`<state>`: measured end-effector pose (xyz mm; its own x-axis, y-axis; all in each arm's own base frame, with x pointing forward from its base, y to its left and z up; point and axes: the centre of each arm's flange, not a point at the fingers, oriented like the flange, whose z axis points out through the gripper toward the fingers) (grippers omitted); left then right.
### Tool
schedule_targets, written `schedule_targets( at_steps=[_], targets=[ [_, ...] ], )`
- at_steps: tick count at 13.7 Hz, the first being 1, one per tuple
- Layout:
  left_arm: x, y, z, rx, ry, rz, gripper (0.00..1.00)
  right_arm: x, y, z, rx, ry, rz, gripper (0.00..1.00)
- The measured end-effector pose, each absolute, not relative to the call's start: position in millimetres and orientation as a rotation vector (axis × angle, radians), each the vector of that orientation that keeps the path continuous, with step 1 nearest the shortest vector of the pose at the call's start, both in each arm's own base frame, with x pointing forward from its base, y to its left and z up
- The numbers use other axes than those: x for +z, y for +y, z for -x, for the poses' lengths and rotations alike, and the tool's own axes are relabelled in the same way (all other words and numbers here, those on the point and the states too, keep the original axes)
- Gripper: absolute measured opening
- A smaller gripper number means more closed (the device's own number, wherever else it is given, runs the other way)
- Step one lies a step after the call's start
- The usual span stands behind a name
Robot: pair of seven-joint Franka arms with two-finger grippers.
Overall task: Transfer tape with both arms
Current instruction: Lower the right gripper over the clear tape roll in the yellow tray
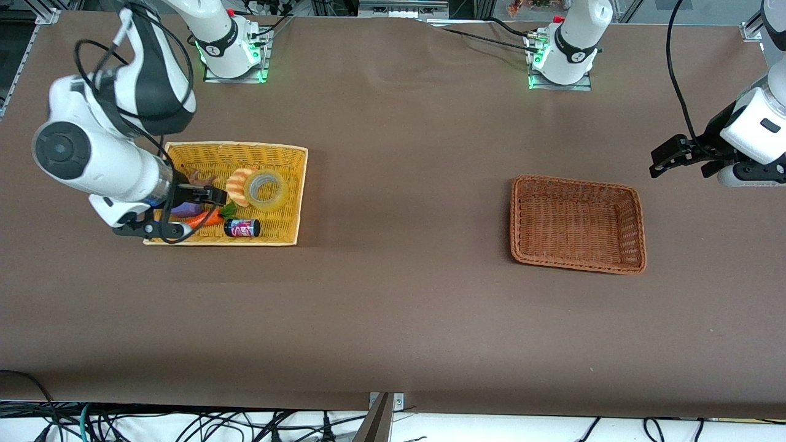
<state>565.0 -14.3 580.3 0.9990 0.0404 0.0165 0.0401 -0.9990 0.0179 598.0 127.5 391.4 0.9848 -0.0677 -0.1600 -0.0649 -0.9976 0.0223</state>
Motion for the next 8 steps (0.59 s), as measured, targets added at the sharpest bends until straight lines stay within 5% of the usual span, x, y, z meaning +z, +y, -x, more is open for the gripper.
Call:
schedule_targets(
  at_steps=[8],
  targets=[
    [580.3,-14.4,-565.0,0.026,0.063,-3.123,1.00,266.8,174.0,-510.2,-0.152,-0.186,-3.140,1.00]
  ],
)
